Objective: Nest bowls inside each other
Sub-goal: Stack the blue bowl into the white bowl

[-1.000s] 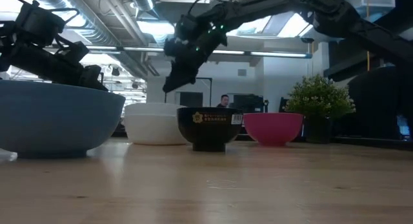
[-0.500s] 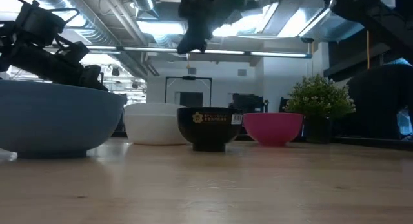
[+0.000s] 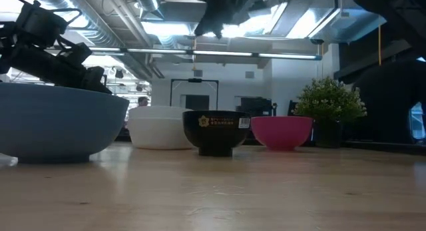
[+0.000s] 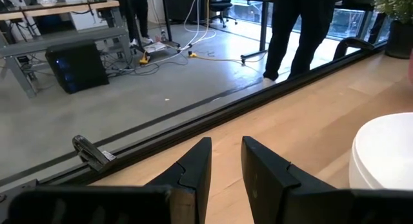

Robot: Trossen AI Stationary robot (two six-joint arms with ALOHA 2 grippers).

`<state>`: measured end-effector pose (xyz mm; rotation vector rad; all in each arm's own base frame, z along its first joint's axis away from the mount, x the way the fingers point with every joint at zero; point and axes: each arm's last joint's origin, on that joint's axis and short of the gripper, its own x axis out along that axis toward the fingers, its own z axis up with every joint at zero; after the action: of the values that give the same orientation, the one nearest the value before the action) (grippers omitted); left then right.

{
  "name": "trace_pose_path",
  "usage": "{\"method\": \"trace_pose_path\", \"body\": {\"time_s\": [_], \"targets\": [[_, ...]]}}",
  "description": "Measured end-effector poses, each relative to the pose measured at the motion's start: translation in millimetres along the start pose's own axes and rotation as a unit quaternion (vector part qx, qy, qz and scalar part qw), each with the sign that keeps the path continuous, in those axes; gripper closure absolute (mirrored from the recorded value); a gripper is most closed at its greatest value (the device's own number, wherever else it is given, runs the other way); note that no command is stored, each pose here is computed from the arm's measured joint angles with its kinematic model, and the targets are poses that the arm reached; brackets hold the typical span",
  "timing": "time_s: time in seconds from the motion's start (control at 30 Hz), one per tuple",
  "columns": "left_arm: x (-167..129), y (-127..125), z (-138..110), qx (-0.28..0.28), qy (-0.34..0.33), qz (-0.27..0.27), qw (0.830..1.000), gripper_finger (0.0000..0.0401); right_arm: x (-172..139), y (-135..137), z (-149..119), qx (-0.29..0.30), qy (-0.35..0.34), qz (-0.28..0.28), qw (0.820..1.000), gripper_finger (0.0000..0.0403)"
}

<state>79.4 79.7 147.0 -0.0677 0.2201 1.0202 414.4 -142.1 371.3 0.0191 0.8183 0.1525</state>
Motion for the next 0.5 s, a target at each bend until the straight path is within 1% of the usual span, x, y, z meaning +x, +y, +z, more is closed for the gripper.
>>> {"method": "trace_pose_path", "body": {"time_s": [0.1,0.2,0.37,0.5], "targets": [[0.0,-0.1,-0.1,0.000,0.000,-0.001,1.000,0.0321,-26.6,-1.6,-0.5,0.010,-0.016,-0.005,1.000,0.0396],[0.0,-0.2,0.0,0.000,0.000,-0.005,1.000,0.0321,-46.6,0.7,-0.9,0.020,-0.026,-0.011,0.999,0.0398],[0.0,-0.5,0.1,-0.001,0.000,-0.009,1.000,0.0321,-52.6,3.2,-2.7,0.033,-0.021,-0.006,0.999,0.0379],[0.0,-0.6,0.1,-0.028,0.000,-0.010,1.000,0.0321,-50.6,1.8,-0.3,0.026,-0.039,-0.008,0.999,0.0376]]}}
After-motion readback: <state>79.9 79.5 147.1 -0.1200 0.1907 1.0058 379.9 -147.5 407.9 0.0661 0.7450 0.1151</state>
